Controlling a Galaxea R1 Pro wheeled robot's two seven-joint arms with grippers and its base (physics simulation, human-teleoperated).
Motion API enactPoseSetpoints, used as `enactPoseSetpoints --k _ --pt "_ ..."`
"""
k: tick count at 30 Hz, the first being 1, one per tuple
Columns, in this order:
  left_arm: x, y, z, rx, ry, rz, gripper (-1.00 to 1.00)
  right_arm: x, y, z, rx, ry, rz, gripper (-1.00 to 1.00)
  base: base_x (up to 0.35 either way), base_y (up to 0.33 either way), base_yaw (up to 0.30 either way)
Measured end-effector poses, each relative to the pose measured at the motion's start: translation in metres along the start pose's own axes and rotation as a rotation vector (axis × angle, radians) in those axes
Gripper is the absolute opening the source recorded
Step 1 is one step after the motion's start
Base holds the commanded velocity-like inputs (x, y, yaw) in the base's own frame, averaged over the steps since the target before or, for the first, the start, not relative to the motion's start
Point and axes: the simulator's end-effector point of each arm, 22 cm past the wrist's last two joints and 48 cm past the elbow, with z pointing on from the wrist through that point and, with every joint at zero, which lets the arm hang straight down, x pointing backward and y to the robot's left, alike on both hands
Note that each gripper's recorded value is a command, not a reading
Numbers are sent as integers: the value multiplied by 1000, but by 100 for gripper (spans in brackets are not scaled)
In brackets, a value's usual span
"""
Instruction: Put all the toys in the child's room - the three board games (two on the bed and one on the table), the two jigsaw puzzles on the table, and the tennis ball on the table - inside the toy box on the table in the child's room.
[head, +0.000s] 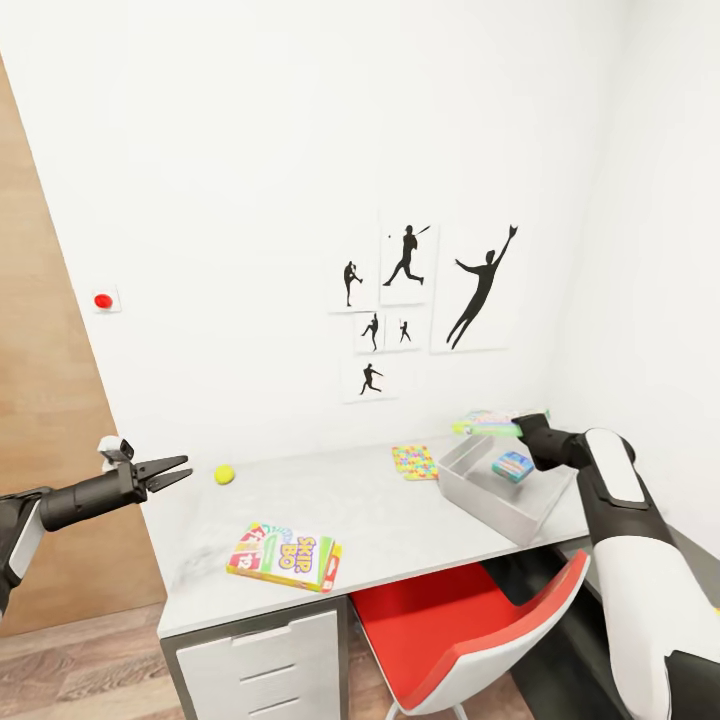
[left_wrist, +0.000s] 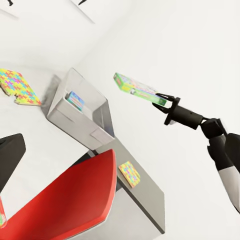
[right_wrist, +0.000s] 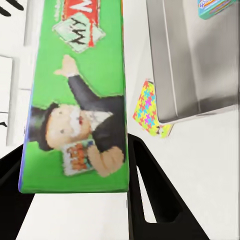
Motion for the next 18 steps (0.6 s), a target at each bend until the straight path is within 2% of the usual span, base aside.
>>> enactPoseSetpoints --k 6,12,18 --pt "1 0 1 1 2 0 100 2 -4 1 18 1 7 -100 23 5 0" --pt "0 0 -1 0 -1 -3 100 -11 -6 2 20 -60 64 -100 97 45 0" --pt "0 -13 -5 68 -3 -26 100 -13 -6 2 16 -70 76 -100 11 5 0"
